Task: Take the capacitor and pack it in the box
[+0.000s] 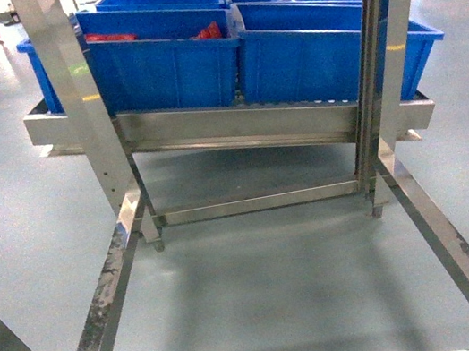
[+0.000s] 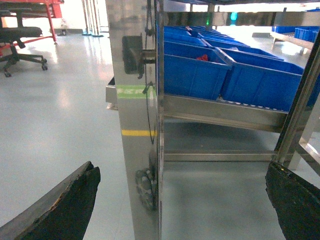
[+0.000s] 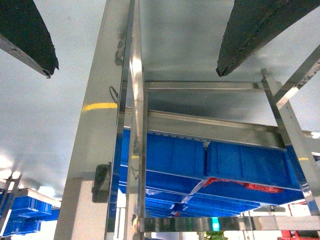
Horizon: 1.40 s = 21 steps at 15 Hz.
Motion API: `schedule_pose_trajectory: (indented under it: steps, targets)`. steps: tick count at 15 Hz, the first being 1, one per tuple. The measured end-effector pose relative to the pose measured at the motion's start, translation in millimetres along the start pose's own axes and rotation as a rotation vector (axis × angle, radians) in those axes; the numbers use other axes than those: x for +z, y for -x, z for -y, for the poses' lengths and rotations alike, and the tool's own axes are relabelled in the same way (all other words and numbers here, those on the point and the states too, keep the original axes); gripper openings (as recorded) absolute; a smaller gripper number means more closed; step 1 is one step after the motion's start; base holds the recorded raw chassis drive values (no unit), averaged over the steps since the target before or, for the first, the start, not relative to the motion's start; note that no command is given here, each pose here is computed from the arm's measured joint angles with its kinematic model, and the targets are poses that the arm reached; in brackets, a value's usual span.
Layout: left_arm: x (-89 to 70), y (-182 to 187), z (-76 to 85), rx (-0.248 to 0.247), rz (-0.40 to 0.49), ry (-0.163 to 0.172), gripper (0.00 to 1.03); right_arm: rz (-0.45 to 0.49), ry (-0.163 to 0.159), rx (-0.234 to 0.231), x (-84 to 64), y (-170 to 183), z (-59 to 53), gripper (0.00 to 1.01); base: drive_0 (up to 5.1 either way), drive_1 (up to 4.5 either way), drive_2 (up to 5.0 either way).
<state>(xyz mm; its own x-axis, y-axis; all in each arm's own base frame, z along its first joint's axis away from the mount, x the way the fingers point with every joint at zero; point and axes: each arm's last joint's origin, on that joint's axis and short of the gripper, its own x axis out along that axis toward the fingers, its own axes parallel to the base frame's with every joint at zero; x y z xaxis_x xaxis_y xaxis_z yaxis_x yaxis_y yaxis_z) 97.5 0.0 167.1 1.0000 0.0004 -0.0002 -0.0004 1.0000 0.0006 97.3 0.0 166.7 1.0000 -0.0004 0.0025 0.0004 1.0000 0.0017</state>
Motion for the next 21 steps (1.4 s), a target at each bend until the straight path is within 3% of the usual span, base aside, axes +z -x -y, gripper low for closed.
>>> schedule_pose_trajectory:
  steps: [21]
  targets:
    - [0.0, 0.0, 0.0, -0.001, 0.000, 0.000, 0.98, -0.002, -0.001, 0.000, -0.1, 0.0, 0.0, 0.98, 0.0, 0.00, 0.0]
